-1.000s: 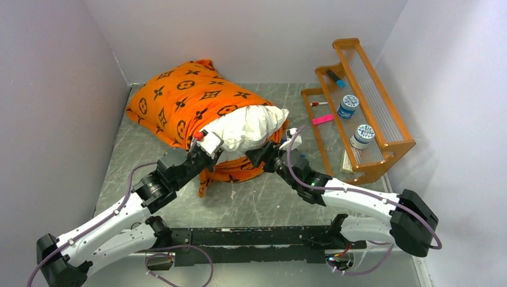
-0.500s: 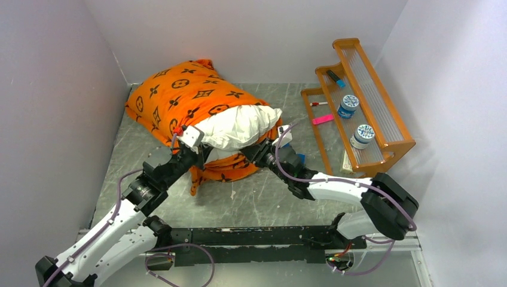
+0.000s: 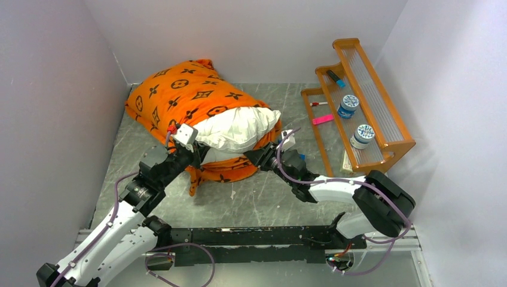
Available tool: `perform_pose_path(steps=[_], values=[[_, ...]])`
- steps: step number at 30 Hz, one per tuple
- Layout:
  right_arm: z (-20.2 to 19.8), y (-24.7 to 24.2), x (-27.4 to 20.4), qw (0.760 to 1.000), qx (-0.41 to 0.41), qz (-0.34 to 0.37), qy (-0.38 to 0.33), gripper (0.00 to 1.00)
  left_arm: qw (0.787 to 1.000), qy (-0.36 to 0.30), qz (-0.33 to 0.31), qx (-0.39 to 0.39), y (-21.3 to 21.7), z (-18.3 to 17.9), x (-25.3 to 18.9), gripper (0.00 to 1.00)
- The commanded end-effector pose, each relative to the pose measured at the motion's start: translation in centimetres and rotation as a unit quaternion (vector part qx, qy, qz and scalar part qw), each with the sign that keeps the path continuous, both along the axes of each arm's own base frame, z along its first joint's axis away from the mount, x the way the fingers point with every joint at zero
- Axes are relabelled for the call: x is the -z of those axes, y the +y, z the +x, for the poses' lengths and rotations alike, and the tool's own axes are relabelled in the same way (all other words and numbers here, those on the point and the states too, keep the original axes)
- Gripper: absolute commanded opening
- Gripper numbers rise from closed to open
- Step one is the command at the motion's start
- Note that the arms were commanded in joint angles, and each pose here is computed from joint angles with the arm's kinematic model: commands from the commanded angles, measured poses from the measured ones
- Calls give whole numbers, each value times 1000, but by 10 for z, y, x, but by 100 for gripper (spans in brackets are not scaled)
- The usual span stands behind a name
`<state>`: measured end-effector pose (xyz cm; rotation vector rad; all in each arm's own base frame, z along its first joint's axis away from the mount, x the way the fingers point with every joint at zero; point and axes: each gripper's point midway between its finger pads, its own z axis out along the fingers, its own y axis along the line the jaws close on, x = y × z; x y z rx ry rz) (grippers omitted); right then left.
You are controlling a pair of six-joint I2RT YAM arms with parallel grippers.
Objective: Remove the pillowcase from the pillow
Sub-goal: Remove the pillow from the pillowcase.
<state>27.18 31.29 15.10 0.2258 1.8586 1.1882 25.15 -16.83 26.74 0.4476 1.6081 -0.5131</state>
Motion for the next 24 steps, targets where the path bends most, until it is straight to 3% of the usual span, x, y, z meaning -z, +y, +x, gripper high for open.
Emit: perform_pose_path(steps=[1, 6, 12, 20, 24], values=[[15, -30, 30, 997, 56, -60, 6, 35, 987, -110, -78, -82, 33, 11, -90, 5], [26, -29, 37, 995, 63, -74, -1, 29, 984, -112, -108, -91, 41, 0, -108, 5], [27, -31, 56, 995, 64, -81, 8, 26, 967, -79, -134, -202, 83, 1, -106, 5], [68, -34, 62, 988, 91, -122, -19, 25, 973, -79, -168, -136, 73, -32, -129, 5], [107, -33, 62, 985, 106, -131, -27, 25, 969, -74, -176, -156, 88, -47, -131, 5]])
